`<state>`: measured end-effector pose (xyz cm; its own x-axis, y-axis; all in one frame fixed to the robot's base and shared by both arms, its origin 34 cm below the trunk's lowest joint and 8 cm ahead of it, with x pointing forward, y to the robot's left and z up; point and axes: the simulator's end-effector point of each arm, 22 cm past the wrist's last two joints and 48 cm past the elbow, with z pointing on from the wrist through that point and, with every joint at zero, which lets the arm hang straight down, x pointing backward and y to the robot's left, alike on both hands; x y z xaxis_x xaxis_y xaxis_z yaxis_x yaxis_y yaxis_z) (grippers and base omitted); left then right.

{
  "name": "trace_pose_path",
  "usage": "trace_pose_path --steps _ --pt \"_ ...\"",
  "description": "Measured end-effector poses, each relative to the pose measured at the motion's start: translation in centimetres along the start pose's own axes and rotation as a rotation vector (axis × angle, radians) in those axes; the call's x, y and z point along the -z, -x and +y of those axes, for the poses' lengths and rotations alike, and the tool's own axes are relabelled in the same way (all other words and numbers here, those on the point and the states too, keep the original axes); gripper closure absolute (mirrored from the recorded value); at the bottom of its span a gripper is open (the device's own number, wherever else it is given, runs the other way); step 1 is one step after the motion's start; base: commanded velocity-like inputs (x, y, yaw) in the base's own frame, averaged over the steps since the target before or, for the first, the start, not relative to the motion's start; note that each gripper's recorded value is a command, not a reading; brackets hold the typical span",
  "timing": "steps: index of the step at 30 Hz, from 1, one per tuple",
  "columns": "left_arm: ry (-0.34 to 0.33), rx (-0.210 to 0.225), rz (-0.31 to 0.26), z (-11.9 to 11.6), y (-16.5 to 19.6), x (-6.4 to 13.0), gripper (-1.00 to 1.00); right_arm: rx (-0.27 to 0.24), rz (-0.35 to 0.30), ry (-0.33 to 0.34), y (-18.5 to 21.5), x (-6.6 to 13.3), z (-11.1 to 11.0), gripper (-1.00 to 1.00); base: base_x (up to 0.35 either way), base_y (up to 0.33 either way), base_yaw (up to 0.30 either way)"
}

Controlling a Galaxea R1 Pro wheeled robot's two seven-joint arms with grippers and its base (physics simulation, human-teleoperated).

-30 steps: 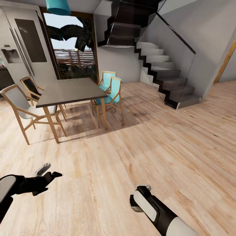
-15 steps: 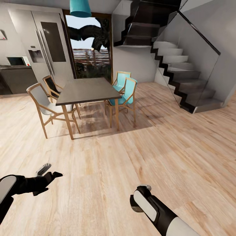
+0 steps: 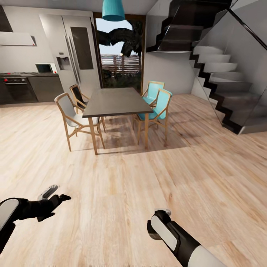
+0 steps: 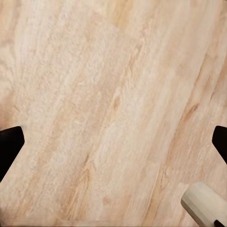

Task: Place each of the two pumpkins and all three candles from the living room inside a cabinet in the living room (use any cabinet), then make sure every cabinet is closed, and position the cauldron so it is next to a table in the living room.

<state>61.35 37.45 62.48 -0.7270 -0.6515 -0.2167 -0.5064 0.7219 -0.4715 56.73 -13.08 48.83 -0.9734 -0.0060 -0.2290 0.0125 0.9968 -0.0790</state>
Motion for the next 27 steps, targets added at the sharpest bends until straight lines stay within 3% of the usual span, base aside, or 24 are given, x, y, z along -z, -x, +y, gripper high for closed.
trace_pose_path --steps 27 --pt "0.009 0.005 0.012 -2.6 1.0 3.4 -1.0 0.009 0.009 -0.001 1.4 4.5 -0.3 1.0 -0.02 0.012 0.269"
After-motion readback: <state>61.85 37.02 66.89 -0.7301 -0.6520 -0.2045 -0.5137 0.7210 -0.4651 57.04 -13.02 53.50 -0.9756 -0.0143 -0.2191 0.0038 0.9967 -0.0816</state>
